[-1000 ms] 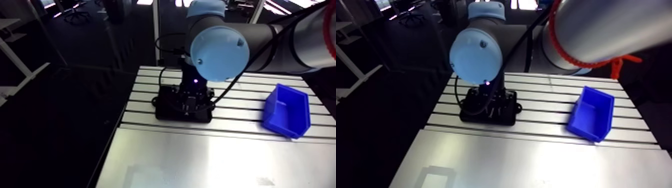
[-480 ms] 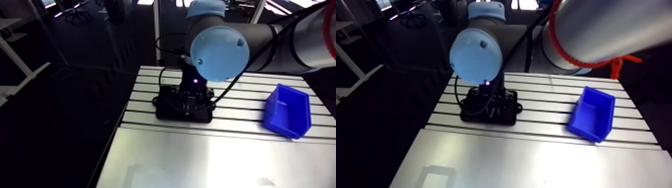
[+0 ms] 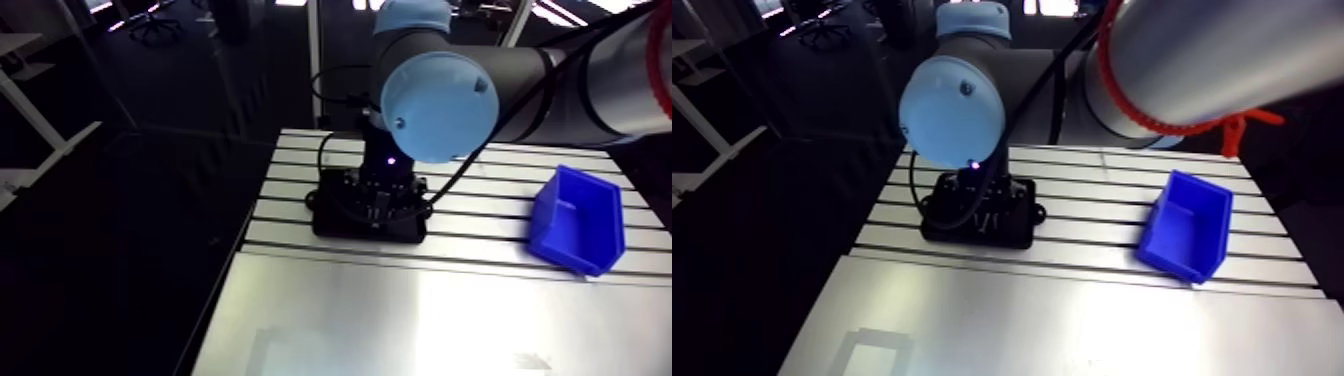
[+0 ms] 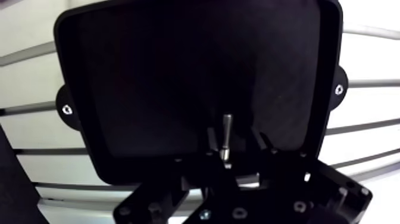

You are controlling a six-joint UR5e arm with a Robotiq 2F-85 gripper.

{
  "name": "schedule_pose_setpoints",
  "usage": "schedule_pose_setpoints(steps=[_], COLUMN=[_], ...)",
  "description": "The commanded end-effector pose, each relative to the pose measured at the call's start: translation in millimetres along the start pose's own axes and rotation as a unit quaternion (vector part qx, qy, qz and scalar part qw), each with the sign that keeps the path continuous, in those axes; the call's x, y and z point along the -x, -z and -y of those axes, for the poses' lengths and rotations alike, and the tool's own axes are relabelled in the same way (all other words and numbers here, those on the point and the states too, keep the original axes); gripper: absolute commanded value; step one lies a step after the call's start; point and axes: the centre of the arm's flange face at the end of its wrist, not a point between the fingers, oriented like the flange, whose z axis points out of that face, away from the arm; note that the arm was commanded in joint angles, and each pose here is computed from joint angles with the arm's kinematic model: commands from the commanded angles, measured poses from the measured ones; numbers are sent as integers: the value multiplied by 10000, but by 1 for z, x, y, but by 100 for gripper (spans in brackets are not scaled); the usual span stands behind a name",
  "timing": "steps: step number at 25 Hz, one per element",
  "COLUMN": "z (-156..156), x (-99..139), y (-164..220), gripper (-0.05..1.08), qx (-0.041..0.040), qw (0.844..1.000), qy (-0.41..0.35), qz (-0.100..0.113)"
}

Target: Pick up the M10 bolt from the tray and put it into the blue bin.

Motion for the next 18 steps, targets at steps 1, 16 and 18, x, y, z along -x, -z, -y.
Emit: schedule_pose_setpoints(steps=[1, 16, 18], z=[1, 1, 1], x=[-1, 0, 0], y=[1, -1, 0], gripper=[64, 83, 87], qx=[1, 3, 2], qw=[10000, 10000, 10000], qy=[16, 1, 1], qz=[-40, -25, -33])
